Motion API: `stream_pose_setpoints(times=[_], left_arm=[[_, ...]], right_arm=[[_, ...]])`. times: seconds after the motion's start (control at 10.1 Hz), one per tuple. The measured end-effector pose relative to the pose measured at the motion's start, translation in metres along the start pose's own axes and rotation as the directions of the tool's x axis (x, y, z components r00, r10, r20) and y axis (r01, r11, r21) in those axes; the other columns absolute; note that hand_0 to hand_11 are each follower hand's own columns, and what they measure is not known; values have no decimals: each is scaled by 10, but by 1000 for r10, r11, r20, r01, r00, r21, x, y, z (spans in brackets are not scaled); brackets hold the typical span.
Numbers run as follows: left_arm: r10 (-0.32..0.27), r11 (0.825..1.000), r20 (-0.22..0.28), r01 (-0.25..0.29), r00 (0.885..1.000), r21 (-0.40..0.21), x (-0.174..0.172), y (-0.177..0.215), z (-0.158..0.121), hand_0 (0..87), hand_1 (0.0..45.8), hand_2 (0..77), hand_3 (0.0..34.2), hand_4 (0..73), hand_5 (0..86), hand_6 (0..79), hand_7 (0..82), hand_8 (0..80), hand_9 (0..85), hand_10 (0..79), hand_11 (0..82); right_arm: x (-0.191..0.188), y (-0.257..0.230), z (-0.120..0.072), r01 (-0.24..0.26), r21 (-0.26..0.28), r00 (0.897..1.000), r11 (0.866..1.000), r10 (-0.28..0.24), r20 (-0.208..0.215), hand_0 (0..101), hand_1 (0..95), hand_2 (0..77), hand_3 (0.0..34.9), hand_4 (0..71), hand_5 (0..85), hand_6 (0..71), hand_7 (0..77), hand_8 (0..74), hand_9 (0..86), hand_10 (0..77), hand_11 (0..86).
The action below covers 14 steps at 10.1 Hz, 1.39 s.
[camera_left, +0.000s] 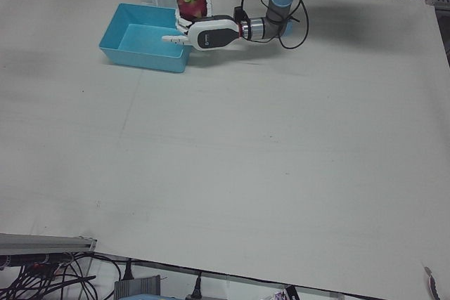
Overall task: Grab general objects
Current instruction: 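Move the held dragon fruit over the blue tray and lower it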
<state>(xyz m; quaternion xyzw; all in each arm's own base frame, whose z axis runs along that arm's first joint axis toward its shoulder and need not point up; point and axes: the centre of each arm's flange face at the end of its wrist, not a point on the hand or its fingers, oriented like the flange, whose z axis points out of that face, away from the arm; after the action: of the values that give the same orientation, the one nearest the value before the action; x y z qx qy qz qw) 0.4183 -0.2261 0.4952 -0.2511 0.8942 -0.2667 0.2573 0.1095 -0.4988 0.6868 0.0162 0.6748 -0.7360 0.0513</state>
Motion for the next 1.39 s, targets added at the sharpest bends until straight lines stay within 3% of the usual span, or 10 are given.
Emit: stream_pose_setpoints(times=[0.1,0.2,0.3,0.4,0.6,1.19,1.29,1.39], left_arm=[[0,1000,0,0,1000,0,0,0,0,443,0,114,0,387,295,453,425,16,65,147,87],[-1,1000,-1,1,1000,0,0,0,0,424,0,11,5,207,120,245,224,11,11,147,16],[-1,1000,-1,1,1000,0,0,0,0,399,0,11,6,76,27,87,147,11,11,147,16],[-2,1000,0,2,1000,0,0,0,0,387,0,11,1,49,22,11,153,11,11,147,16],[-2,1000,0,2,1000,0,0,0,-1,386,0,11,1,49,22,5,125,11,11,147,11],[-8,1000,-1,8,1000,-1,0,0,0,385,0,11,2,49,22,5,169,11,5,147,11],[-9,1000,-3,9,1000,-2,0,0,0,258,0,11,2,49,22,5,169,11,5,147,11],[-11,1000,-8,11,1000,-7,1,0,1,258,0,11,2,49,22,5,169,11,5,147,11]], right_arm=[[0,0,0,0,0,1000,1000,0,0,1,60,16,0,0,742,0,0,0,11,0,11],[0,0,0,0,0,1000,1000,0,0,1,60,16,0,0,742,0,0,0,11,5,11],[0,0,0,0,0,1000,1000,0,0,1,60,16,0,0,742,0,0,0,11,5,11],[0,0,0,0,1,1000,1000,0,0,0,60,16,0,0,742,0,0,0,11,5,11],[0,0,0,0,1,1000,1000,0,0,0,60,16,0,0,742,0,0,0,11,5,11],[0,0,0,0,0,1000,1000,0,0,0,60,16,0,0,742,0,0,0,16,0,11],[0,0,0,0,0,1000,1000,0,0,2,60,16,0,0,742,0,0,0,11,5,11],[0,0,0,0,0,1000,1000,0,0,2,60,16,0,0,742,0,0,0,11,5,11]])
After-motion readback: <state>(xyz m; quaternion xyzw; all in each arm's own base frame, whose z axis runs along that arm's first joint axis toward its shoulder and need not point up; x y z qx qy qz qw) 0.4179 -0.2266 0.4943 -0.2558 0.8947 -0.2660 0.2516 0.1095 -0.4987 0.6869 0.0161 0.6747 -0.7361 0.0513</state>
